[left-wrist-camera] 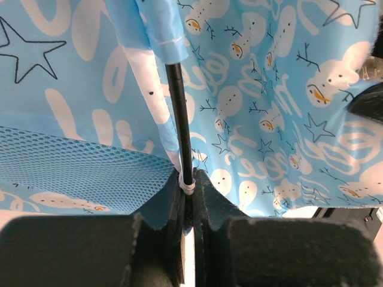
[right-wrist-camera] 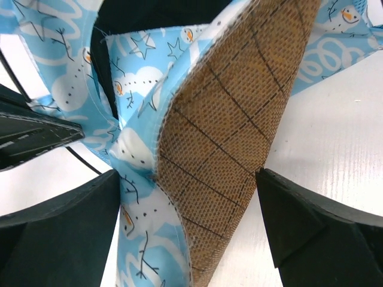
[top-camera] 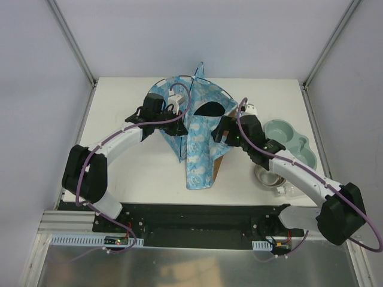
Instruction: Set up the pet tent
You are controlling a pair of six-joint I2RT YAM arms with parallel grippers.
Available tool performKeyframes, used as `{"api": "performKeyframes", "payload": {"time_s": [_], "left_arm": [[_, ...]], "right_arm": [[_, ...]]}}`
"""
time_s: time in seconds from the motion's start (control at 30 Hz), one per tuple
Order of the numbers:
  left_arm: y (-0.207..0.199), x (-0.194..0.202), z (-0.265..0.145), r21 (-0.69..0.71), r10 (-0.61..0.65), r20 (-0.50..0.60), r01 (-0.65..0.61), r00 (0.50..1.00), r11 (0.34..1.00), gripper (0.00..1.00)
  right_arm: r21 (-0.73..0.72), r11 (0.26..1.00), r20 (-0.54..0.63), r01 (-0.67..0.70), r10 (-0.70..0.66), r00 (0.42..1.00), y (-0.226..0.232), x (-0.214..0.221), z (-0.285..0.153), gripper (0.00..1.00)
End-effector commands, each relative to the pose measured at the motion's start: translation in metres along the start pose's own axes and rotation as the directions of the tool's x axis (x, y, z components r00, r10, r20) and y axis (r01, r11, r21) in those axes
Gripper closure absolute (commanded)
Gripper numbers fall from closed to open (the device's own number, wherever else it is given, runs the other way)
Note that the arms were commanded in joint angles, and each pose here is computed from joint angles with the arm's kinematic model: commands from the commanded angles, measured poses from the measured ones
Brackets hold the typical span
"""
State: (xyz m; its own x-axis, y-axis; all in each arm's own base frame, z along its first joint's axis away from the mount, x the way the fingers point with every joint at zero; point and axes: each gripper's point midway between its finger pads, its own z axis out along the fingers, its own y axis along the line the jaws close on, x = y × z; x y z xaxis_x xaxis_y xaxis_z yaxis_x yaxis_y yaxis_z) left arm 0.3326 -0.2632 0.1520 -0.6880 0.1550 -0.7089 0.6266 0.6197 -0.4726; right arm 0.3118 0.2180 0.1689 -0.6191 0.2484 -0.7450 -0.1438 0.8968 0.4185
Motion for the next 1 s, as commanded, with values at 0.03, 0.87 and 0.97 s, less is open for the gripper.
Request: {"api": "performKeyframes", "payload": {"time_s": [0.03,0.87,0.97], "left_arm": [[-0.008,0.001,-0.006,0.006,-0.026,-0.018,0.026,1.000,1.000,1.00],[-0.012,0.000,-0.010,0.008,-0.026,-0.020,0.027,0.999,1.000,1.00],[-0.013,-0.001,-0.011,0.010,-0.019,-0.016,0.020,1.000,1.000,1.00]], "right_arm": [[-0.020,0.995,0.151,-0.098,0.100,0.983,0.005,-0.037,-0.021,0.01],[-0.213,0.977,-0.094,0.016,-0.037,0.995,0.025,0.001,-0.003,1.00],[-0.351,0.931,-0.136,0.103,-0.160,0.978,0.052,0.013,-0.014,1.00]]}}
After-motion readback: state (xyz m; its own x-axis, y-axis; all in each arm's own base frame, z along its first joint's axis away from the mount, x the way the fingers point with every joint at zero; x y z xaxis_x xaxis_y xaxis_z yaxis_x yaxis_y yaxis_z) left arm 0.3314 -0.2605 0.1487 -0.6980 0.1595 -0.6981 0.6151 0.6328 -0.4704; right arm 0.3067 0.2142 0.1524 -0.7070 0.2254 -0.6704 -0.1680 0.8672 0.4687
